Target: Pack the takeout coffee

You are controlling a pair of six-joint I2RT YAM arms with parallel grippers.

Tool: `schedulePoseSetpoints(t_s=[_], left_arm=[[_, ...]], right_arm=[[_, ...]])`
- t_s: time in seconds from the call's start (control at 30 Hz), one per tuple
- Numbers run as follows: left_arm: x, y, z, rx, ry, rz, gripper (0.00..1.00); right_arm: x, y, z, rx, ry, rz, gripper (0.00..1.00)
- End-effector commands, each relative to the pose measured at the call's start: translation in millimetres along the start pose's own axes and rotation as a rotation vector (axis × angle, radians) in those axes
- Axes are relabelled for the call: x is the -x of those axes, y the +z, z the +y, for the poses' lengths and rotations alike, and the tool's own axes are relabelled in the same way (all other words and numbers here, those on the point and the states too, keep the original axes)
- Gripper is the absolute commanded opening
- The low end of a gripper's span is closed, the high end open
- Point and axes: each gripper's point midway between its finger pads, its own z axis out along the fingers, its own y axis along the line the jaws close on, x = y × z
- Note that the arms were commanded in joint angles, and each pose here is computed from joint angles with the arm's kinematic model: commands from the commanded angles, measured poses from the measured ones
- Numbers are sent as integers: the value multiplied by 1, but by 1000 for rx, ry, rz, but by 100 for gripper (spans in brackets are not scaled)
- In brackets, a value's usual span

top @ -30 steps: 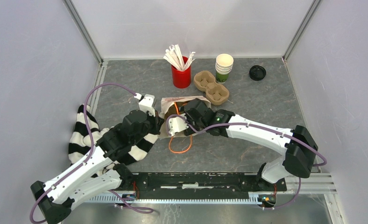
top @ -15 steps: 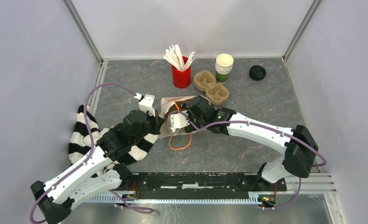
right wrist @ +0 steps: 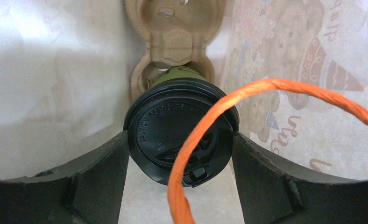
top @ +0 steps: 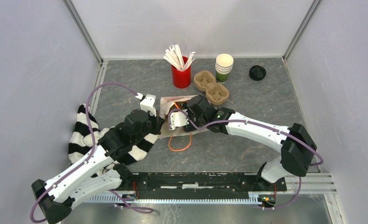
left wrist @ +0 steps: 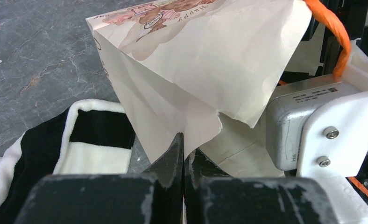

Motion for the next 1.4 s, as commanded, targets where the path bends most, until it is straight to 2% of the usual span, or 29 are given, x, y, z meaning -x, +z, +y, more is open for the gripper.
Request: schedulePoseSetpoints(t_s=[0.0, 0.33, 0.5, 0.93, 1.13, 1.37], left_arm=[[12, -2, 0, 2, 53, -24, 2], [26, -5, -5, 9, 31, -16, 2], [34, -8, -15, -5, -3, 25, 2], [49, -23, -51, -76, -183, 174, 2], [52, -25, -55, -69, -230, 207, 2], [43, -14, -31, 82, -245, 283, 2]], right_arm=[[2, 4, -3, -2, 70, -30, 25], [4, 9, 11, 92, 167, -31, 26], [8, 7, 20, 162, 252, -13, 26], [16, -37, 55, 355, 468, 36, 30], [14, -42, 73, 411, 544, 107, 31], [10, -28, 77, 394, 579, 180, 32]])
